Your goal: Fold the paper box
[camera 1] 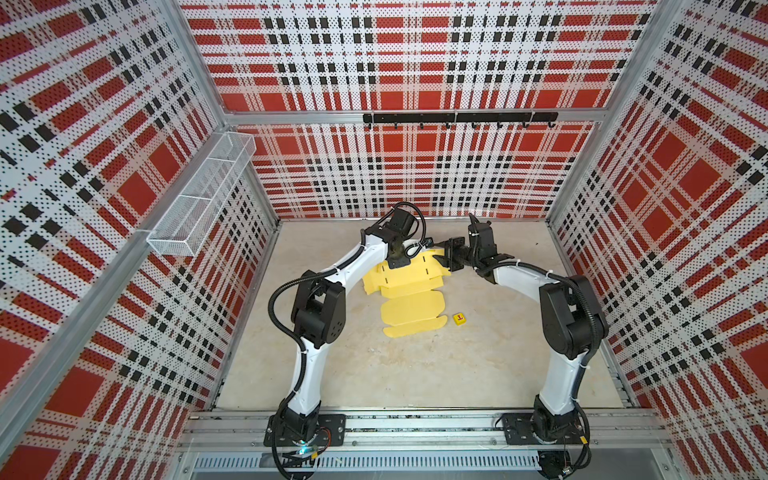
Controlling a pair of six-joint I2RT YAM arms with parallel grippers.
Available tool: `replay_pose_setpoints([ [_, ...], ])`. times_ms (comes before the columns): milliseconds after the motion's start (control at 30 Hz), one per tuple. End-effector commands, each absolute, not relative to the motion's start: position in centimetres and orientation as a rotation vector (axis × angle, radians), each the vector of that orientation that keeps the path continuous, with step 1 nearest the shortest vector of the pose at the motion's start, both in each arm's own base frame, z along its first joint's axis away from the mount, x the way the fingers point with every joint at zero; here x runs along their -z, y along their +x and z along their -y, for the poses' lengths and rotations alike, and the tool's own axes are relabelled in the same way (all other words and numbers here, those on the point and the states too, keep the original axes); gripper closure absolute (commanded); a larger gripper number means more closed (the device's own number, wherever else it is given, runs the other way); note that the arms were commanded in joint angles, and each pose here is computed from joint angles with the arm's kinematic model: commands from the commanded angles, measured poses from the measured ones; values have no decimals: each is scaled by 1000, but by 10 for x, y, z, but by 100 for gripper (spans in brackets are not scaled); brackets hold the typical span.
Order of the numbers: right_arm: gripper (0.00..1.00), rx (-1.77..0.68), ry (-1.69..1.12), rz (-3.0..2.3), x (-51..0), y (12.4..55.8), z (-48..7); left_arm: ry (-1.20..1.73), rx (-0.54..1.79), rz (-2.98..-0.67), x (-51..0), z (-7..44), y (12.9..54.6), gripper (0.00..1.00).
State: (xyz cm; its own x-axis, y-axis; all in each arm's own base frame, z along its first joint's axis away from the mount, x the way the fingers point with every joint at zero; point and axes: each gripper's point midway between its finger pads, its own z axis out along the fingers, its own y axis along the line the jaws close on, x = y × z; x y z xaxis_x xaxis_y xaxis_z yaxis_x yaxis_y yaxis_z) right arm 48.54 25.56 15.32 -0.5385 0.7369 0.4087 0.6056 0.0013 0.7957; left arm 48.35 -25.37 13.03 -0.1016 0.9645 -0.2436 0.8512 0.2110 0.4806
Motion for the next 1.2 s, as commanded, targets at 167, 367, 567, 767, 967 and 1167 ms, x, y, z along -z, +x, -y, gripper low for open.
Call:
replay_pose_setpoints([
  [167,68,-1627,1415,-2096,-160,497,-264,1679,-273,-1922,-151,265,476,95],
  [367,92,-1686,1387,-2107,-158,502,-272,1697,-297,-1897,-151,263,471,92],
  [567,100,-1667,1359,-2140,-162,503,-268,1676,-309,-1892,-159,258,466,77],
  [767,100,-1641,1318,-2157,-167,503,-261,1577,-271,-1938,-178,239,463,57],
  [967,100,-1629,1288,-2172,-166,497,-258,1546,-157,-1970,-189,216,450,45],
  [1167,100,-1644,1262,-2187,-162,495,-260,1589,-131,-1940,-180,211,447,45],
])
